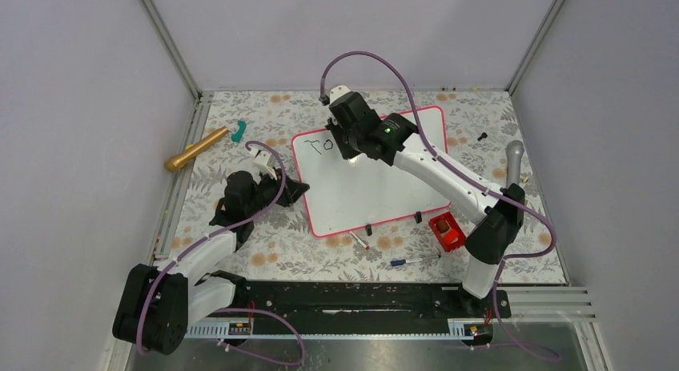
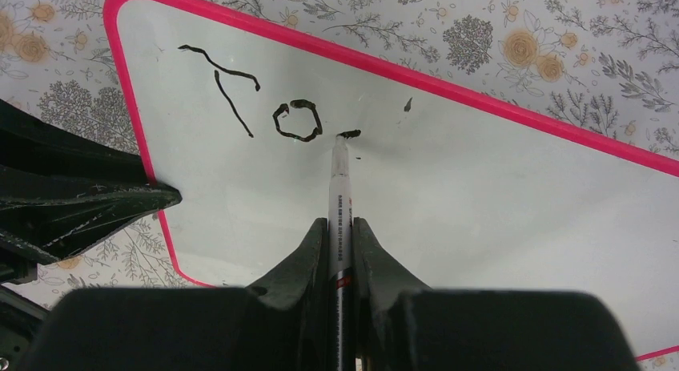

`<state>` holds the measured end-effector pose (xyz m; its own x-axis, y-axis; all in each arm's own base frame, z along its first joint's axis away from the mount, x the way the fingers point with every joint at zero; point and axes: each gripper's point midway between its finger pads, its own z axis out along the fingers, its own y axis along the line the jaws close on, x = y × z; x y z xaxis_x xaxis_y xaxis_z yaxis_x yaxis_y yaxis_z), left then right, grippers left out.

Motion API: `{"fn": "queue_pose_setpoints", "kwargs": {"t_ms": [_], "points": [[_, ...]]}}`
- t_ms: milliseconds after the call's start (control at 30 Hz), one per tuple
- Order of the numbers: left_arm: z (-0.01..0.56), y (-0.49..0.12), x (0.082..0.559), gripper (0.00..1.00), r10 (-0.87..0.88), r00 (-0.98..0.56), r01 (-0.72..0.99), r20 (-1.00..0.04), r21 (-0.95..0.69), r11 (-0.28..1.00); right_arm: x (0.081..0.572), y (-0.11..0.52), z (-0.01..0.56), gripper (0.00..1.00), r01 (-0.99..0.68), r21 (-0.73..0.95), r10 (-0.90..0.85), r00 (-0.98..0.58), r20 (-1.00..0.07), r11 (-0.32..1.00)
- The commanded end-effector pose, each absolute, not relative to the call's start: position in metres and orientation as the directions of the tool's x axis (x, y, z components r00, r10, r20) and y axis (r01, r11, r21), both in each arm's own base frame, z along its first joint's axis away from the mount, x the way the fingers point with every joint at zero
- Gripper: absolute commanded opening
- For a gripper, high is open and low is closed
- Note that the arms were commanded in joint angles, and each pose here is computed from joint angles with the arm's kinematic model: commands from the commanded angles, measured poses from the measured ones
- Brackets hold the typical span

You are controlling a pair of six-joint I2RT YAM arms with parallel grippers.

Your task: Write a sentence on the whiteboard

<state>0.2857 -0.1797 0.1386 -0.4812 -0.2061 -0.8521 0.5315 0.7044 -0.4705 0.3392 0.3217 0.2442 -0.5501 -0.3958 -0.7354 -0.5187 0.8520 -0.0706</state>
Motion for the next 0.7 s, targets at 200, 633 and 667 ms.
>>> {"fn": "queue_pose_setpoints", "kwargs": {"t_ms": [200, 633, 667], "points": [[0.152, -0.184, 0.288, 0.0, -0.178, -0.417, 0.584, -0.891, -0.412, 0.699, 0.33, 0.314, 0.235, 0.0, -0.54, -0.076, -0.431, -0.57, -0.7, 0.838], [0.151, -0.184, 0.288, 0.0, -0.176, -0.417, 0.586, -0.891, -0.412, 0.698, 0.339, 0.303, 0.244, 0.0, -0.49, -0.131, -0.423, -0.553, -0.718, 0.862], [0.152, -0.184, 0.288, 0.0, -0.176, -0.416, 0.586, -0.892, -0.411, 0.698, 0.341, 0.304, 0.245, 0.0, -0.487, -0.131, -0.42, -0.55, -0.722, 0.863]]}}
